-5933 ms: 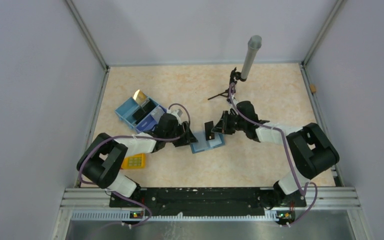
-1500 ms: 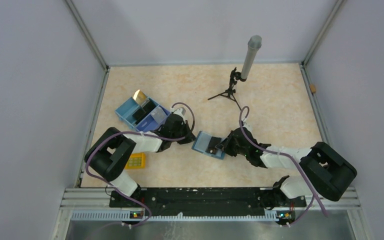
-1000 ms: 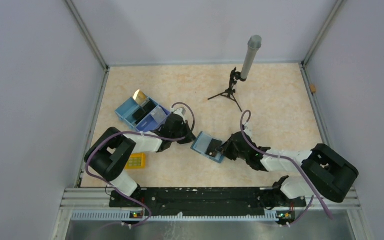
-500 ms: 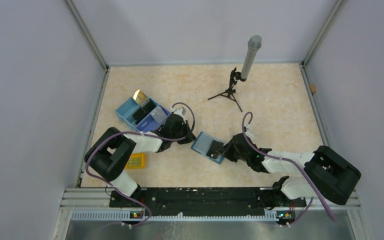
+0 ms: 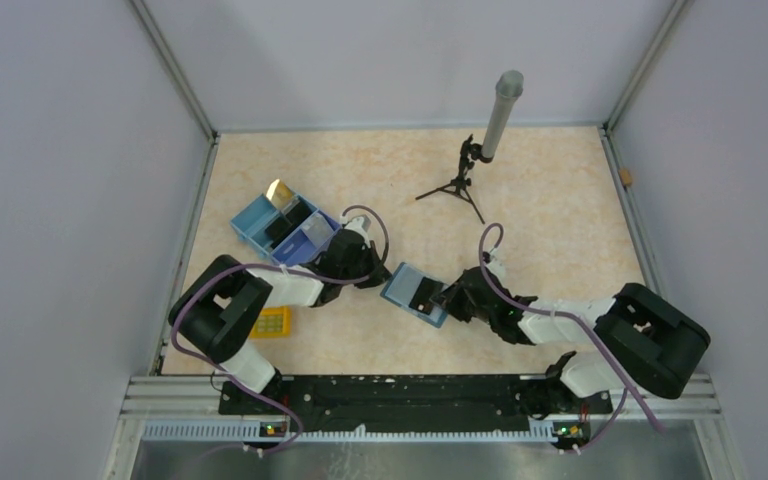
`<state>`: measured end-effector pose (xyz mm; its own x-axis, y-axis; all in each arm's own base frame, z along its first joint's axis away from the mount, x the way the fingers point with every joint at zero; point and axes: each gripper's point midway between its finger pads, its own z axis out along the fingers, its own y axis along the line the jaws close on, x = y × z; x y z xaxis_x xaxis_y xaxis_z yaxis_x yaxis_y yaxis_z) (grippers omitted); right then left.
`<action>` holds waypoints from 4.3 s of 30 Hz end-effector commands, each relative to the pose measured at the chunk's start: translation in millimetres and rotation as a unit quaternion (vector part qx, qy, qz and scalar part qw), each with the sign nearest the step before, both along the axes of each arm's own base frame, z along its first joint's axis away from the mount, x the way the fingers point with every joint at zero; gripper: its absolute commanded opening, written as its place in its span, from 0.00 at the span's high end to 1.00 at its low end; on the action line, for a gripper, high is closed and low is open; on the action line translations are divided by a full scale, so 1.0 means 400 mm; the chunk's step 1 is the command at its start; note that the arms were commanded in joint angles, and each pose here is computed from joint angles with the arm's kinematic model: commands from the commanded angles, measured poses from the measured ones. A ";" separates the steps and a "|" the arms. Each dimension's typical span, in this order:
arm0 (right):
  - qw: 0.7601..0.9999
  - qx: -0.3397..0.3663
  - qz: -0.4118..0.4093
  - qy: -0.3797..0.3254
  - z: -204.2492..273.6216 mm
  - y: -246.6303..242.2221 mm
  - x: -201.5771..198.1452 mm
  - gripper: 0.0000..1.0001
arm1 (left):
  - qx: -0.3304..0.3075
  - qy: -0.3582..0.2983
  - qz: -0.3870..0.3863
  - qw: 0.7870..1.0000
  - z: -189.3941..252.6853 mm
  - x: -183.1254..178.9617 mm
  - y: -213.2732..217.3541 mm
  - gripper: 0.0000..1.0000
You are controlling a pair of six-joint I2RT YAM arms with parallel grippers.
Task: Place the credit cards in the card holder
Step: Insert the credit card into the card holder, then close the card holder at the center of the board.
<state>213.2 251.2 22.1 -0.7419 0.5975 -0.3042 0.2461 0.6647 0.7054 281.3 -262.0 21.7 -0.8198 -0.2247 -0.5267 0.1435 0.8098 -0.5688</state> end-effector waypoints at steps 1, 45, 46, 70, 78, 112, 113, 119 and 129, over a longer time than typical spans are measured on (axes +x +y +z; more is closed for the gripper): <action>0.999 -0.037 -0.011 0.014 -0.060 -0.035 -0.021 1.00 | 0.089 0.079 -0.012 0.993 -0.130 -0.108 0.092 1.00; 1.000 -0.025 0.015 -0.004 -0.051 0.057 0.013 1.00 | 0.059 0.067 -0.010 0.996 -0.102 -0.136 0.095 1.00; 0.999 -0.028 0.019 -0.009 -0.048 0.064 0.020 1.00 | 0.055 0.068 -0.011 0.996 -0.102 -0.138 0.093 1.00; 0.977 -0.156 0.115 -0.083 0.055 0.083 0.082 0.60 | 0.061 0.076 0.037 0.995 -0.100 -0.139 0.126 1.00; 0.975 -0.129 0.156 -0.091 0.037 0.153 0.092 0.56 | 0.060 0.075 0.032 0.995 -0.098 -0.140 0.122 1.00; 0.938 -0.210 0.216 -0.169 0.216 0.197 0.091 0.37 | 0.033 0.010 0.041 0.999 0.052 -0.127 0.136 1.00; 0.937 -0.217 0.211 -0.171 0.227 0.178 0.092 0.35 | 0.030 0.005 0.036 0.999 0.068 -0.127 0.134 1.00; 0.931 -0.262 0.200 -0.159 0.205 0.064 0.107 0.30 | 0.020 -0.010 0.007 1.000 0.130 -0.142 0.129 1.00; 0.926 -0.289 0.209 -0.125 0.118 0.027 0.139 0.28 | -0.006 0.015 -0.004 1.000 0.152 -0.160 0.118 0.70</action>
<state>263.2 258.7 75.1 -0.7361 -0.0126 -0.6767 -0.2216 0.9492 0.2234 213.5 -209.3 64.7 -0.8429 -0.2110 -0.4950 0.1133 0.8297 -0.5466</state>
